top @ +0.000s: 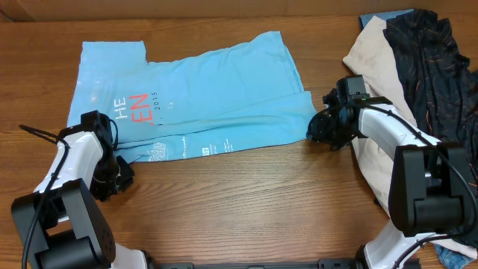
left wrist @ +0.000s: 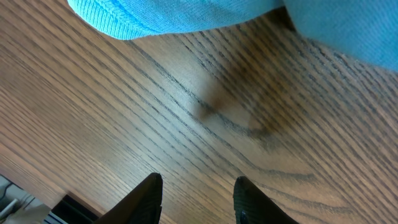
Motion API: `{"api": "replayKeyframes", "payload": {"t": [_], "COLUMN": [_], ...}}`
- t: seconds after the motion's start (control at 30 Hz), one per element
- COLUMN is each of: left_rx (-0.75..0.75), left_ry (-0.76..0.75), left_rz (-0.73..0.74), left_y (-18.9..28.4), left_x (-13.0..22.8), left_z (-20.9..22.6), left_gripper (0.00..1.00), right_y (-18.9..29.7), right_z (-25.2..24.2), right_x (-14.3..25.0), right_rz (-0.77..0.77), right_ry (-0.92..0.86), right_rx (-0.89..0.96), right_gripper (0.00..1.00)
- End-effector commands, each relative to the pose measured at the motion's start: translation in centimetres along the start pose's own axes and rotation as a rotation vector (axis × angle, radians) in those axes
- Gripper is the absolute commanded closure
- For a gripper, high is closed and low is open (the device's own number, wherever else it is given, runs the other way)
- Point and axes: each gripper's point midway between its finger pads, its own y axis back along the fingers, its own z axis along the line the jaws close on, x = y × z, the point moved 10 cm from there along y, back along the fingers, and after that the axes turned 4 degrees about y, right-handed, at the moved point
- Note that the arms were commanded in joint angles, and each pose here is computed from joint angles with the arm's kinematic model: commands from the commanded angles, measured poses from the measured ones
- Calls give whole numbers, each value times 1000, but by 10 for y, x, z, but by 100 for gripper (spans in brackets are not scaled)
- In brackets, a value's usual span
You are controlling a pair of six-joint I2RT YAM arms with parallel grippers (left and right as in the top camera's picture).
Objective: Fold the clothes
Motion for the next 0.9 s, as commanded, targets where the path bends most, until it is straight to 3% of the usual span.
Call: {"api": "replayKeyframes", "payload": {"t": [0.0,0.17,0.57,0.87], "left_rx": [-11,-12,-25,-18], "left_ry": [17,16,7,13], "left_rz": [-23,-21,0,-3], "left_y": [3,3,3,0], "left_x": [1,1,4,5], "left_z": [3,3,5,4], "left_gripper": [59,59,57,53], "right_y": [-4,-4,22,24], "right_z": [-1,-3,-70,-75], "right_x": [2,-2,2,3], "right_rz": [-3,-28,-11,-4], "right_ry": [-12,-37,-340,-331], "right_rx": [13,19,285,276], "right_gripper": [69,96,96,96]}}
